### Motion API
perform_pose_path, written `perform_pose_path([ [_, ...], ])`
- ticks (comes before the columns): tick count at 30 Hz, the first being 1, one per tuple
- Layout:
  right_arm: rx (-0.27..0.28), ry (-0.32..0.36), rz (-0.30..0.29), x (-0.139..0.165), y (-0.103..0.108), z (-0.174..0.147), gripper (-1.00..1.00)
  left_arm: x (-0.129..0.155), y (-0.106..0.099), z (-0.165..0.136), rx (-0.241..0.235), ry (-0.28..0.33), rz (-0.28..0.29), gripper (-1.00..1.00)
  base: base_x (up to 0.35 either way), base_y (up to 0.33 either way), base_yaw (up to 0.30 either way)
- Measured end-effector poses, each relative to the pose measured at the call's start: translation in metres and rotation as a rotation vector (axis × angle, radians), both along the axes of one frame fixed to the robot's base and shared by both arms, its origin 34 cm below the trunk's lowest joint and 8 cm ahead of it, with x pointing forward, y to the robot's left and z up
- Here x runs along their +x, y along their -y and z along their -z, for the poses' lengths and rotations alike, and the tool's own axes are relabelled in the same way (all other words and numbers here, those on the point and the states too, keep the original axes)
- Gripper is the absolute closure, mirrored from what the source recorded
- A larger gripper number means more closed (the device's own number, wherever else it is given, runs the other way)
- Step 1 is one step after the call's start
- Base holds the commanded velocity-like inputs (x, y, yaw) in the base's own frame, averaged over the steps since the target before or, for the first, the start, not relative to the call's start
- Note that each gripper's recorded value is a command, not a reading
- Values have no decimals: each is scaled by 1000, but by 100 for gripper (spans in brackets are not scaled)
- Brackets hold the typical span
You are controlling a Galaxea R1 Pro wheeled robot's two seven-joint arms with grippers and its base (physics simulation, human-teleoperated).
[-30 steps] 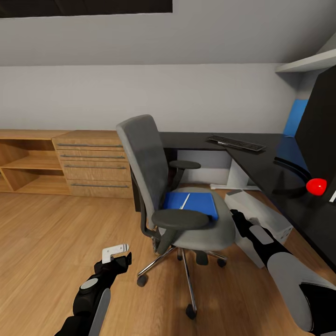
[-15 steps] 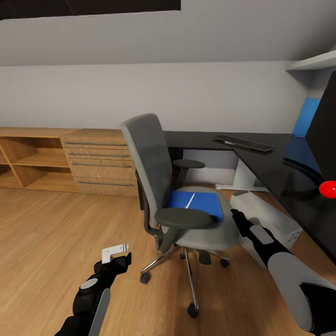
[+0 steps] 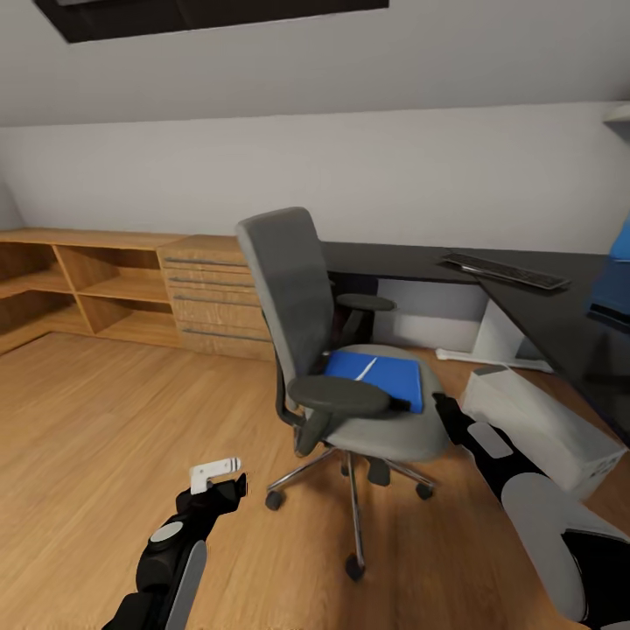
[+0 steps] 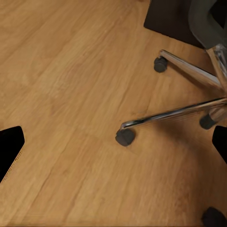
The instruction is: In the bedroom, organize the workspace by keeping the computer under the desk, ensuring the monitor is on the desk, placing the keyboard on the desk next to the monitor, placing the mouse on the desk next to the keyboard, moving the folder from the swivel chair onto the desk next to the mouse, stacking the notebook on top of the folder with the pen on top of the notebook, and positioning the swivel chair next to the desk.
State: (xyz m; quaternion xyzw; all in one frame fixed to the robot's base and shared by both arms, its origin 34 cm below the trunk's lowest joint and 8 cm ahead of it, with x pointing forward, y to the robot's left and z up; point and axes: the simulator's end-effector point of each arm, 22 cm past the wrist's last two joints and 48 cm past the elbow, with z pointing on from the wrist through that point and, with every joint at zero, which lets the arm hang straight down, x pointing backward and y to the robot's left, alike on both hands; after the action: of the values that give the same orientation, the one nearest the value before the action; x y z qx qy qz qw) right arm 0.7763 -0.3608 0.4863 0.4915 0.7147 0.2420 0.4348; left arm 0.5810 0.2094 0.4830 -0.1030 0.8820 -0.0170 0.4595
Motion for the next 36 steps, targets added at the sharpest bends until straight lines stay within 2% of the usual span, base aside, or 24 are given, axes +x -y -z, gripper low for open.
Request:
perform_pose_path([
  [5,1,-4,0,0,-1,3,-100,0,0,2,0,-4,0,-100,0,0,229],
  [10,7,0,4,0,0,2,-100,0,0,2,0,-5,0,-100,0,0,48],
  [20,7,1,5,0,1,2,-100,0,0,3,0,-6,1,-100,0,0,-169],
  [36,2,1,-2,1,-3,2,-100,0,0,2,1,-5,0,-100,0,0,-13],
])
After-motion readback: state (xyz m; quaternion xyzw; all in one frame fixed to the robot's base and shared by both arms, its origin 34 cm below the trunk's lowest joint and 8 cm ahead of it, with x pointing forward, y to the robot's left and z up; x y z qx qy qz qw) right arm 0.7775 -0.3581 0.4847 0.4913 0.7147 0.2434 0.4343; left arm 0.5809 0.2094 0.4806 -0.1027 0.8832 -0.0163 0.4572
